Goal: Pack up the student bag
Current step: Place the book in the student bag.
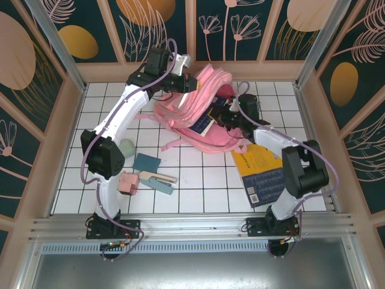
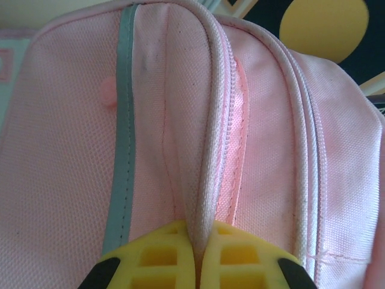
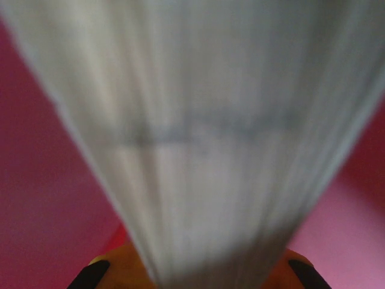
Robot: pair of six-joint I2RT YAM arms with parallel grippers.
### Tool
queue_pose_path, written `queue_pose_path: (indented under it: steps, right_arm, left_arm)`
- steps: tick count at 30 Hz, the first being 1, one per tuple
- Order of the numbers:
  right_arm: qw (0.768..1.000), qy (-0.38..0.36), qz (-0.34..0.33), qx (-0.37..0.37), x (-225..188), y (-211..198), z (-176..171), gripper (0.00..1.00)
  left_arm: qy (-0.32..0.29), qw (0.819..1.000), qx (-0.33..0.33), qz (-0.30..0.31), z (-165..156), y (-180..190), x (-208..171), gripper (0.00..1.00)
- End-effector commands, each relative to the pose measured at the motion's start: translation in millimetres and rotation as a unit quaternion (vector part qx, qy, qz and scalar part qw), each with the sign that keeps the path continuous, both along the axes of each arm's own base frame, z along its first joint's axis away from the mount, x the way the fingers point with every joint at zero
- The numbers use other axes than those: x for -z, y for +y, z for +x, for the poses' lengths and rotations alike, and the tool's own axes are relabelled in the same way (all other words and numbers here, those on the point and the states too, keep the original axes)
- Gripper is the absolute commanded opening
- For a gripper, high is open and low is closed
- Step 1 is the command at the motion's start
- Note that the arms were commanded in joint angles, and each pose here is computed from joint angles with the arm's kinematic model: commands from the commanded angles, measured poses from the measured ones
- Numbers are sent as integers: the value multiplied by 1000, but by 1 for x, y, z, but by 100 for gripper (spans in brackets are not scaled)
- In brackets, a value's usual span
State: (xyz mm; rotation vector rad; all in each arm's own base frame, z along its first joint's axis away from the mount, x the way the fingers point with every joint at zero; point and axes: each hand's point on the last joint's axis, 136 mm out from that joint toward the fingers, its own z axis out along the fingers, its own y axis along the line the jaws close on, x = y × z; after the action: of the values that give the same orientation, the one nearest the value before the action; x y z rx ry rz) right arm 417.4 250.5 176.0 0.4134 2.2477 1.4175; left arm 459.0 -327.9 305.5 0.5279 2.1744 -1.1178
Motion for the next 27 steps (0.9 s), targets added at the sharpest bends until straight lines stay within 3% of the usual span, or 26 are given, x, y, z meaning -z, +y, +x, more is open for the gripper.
queue_pose_path:
  steps: [1,6,10,16,20,21,22,27]
  right_arm:
    - [996,-21,49,72,-16,5,43,0]
    - [987,-36,120,102,-25,24,78,0]
    - [988,-20,99,116,-10,44,104,7]
    - [995,20,-4,100,27,70,130,49]
    - [993,-9,-68,97,13,64,121,70]
    - [992,-25,-84,95,5,60,117,71]
    - [990,-33,-97,93,0,56,113,78]
    - [979,-84,-170,78,-29,31,85,79]
  left_arm:
    - [-83,989,37,-119,-15,-9,-89,0]
    - [-48,986,44,-155,-21,-13,-82,0]
    - [-16,982,38,-187,-22,-14,-77,0]
    - [-12,982,-4,-187,-3,-8,-79,0]
    - [-5,983,-80,-168,32,25,-62,0]
    - [-3,981,-102,-165,42,38,-56,0]
    - [-2,980,-116,-163,48,46,-51,0]
    - [6,973,-162,-164,69,76,-29,0]
